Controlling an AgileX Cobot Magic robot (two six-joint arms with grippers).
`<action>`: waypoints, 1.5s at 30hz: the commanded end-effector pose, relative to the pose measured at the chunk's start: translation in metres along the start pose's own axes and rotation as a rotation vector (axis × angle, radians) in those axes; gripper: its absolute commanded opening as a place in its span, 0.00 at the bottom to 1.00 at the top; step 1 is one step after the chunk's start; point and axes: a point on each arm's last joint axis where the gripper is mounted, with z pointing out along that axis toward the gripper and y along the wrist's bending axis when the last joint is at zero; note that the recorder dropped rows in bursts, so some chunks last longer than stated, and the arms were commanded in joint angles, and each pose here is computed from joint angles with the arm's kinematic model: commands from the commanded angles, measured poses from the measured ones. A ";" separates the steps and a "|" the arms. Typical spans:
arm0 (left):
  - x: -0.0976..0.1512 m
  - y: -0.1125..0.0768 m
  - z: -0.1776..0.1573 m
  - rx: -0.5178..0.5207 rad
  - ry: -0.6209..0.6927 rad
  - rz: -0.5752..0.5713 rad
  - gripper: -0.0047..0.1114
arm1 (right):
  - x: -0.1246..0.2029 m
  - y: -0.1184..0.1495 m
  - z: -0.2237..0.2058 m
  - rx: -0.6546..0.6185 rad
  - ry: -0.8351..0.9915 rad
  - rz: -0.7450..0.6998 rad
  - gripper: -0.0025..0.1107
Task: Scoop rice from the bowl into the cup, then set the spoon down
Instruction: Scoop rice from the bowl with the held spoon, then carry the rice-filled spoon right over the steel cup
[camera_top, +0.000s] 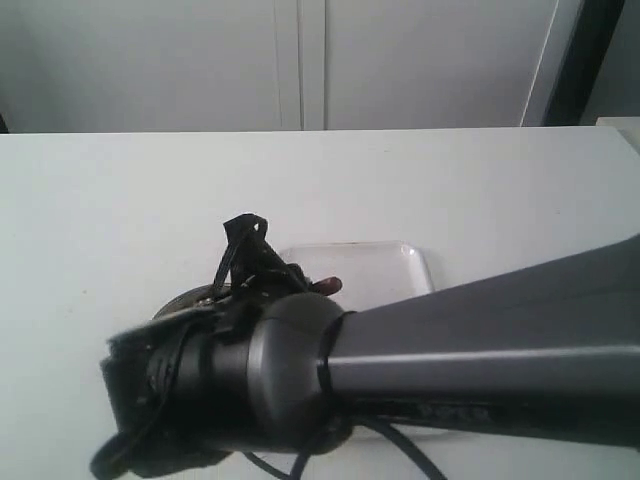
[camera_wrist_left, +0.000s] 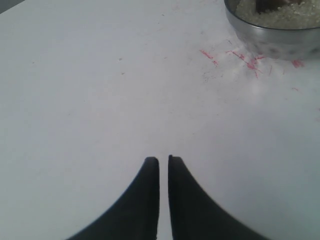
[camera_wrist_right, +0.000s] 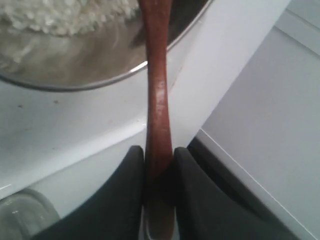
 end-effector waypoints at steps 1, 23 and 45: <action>0.007 -0.002 0.001 0.022 0.053 -0.008 0.16 | 0.005 -0.011 -0.003 -0.158 -0.003 0.016 0.02; 0.007 -0.002 0.001 0.022 0.053 -0.008 0.16 | 0.044 -0.047 0.026 -0.684 -0.195 0.416 0.02; 0.007 -0.002 0.001 0.022 0.053 -0.008 0.16 | 0.114 -0.049 -0.031 -0.661 -0.184 0.809 0.02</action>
